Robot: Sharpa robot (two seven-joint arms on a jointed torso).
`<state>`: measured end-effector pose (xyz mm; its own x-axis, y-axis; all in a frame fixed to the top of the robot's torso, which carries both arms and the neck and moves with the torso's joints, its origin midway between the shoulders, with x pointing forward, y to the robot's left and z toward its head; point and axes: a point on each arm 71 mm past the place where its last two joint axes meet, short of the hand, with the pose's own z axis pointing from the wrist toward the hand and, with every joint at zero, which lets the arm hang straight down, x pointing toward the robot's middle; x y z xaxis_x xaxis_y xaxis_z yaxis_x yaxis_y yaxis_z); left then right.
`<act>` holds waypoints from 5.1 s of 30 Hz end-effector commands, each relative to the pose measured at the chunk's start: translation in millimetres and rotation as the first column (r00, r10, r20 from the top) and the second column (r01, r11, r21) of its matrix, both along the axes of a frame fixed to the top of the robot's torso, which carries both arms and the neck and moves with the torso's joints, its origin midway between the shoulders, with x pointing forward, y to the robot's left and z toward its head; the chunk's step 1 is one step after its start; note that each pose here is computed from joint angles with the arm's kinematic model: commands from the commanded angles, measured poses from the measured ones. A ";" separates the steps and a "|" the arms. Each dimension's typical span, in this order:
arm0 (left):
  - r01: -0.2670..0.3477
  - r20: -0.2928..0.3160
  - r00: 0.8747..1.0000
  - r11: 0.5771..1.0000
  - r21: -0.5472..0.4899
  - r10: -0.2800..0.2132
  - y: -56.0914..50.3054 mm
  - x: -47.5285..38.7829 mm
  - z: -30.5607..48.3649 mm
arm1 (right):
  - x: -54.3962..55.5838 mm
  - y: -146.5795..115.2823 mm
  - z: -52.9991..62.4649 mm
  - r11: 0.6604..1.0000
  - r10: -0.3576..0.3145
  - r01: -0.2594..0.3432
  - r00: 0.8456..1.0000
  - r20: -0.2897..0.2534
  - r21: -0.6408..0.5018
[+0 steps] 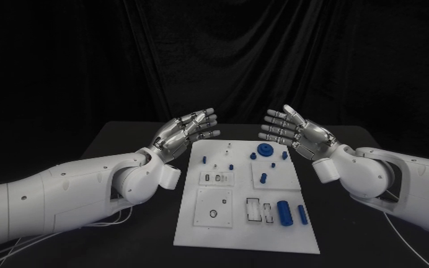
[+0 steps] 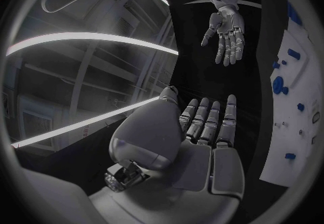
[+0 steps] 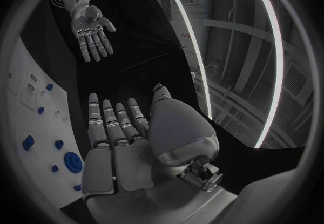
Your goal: Assemble the parts on the task board
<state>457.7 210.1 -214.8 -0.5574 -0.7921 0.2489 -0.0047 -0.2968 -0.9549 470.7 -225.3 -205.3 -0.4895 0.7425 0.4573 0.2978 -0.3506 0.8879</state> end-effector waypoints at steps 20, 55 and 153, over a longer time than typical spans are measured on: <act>-0.099 0.270 0.954 0.987 -0.125 0.130 46.8 -28.5 34.1 | 22.7 -18.8 63.7 0.928 0.025 0.066 0.970 0.240 -0.366; -0.048 0.270 0.959 0.985 -0.164 0.092 40.7 -36.5 43.0 | 30.3 -8.7 108.7 -0.011 0.684 0.713 0.517 0.515 -0.701; -0.032 0.213 0.975 0.989 -0.147 0.063 46.2 -33.6 37.0 | 13.9 3.3 71.6 0.033 0.734 0.753 0.428 0.527 -0.658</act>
